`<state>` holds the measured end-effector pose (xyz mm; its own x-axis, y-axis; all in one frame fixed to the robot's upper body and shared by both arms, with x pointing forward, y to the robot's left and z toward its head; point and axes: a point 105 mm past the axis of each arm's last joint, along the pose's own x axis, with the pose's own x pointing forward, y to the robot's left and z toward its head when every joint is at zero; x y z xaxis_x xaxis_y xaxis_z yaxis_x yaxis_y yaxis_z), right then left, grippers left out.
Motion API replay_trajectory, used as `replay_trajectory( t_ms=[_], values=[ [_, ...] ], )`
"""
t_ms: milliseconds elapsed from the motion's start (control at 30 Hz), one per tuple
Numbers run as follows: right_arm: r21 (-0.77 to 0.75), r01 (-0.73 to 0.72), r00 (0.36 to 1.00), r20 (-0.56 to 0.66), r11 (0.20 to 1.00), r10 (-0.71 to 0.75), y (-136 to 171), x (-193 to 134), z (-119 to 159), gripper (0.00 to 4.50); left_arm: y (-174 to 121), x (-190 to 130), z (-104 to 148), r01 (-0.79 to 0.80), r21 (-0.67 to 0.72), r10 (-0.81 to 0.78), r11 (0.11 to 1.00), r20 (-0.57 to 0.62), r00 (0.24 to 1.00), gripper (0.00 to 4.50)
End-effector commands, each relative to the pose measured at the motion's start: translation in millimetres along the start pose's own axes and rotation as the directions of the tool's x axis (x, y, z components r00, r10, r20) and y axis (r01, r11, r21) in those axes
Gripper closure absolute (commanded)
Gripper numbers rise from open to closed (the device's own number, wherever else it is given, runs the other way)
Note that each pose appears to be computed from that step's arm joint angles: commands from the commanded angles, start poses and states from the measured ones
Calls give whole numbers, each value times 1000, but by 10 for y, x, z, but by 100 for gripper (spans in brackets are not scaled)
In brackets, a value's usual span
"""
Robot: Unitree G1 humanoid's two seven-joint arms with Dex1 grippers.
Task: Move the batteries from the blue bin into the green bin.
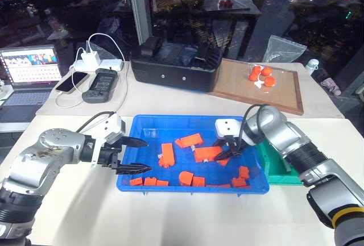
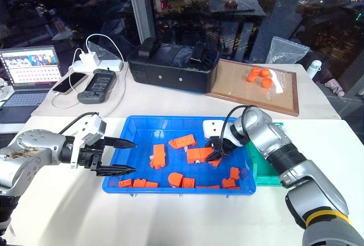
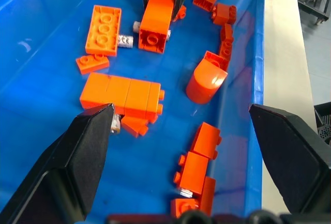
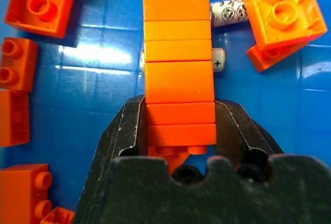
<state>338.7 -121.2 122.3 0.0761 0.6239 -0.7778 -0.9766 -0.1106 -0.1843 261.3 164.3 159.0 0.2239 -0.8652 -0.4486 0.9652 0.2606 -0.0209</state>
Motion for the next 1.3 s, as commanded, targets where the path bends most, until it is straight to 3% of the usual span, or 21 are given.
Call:
replay_trajectory(
  t_ms=[33,133,233,300,367,567,633,733,867,1133,1300],
  values=[
    [-40,72,997,35,997,-71,-82,-429,172,303,13,-37,49,-4,46,4,999,-11,1000,0],
    [16,170,985,-32,985,-169,-177,-660,6,303,31,2,55,9,57,-8,998,-12,1000,0],
    [31,329,934,-161,944,-320,-374,-756,-263,303,64,42,49,12,77,-11,997,-15,1000,0],
    [35,337,933,-148,941,-329,-395,-704,-261,303,115,59,23,1,82,1,997,-25,1000,0],
    [36,343,934,-121,939,-337,-419,-656,-202,202,137,66,-15,10,82,-7,997,-44,999,0],
    [26,390,920,-45,920,-389,-487,-744,45,4,149,51,-17,22,72,-19,997,-39,999,0],
    [37,371,928,7,928,-371,-445,-702,177,4,173,53,23,4,82,-3,997,-12,1000,0],
    [50,206,974,80,977,-210,-122,-372,355,4,256,83,195,-43,75,37,996,76,996,0],
    [29,130,988,81,991,-132,78,-60,350,4,259,98,214,-40,90,35,995,59,998,0],
    [39,120,990,63,992,-123,74,167,224,4,227,87,297,-33,100,26,994,69,997,0],
    [39,137,987,82,990,-140,-29,299,170,4,173,126,183,-10,98,8,995,16,1000,0]
  ],
)
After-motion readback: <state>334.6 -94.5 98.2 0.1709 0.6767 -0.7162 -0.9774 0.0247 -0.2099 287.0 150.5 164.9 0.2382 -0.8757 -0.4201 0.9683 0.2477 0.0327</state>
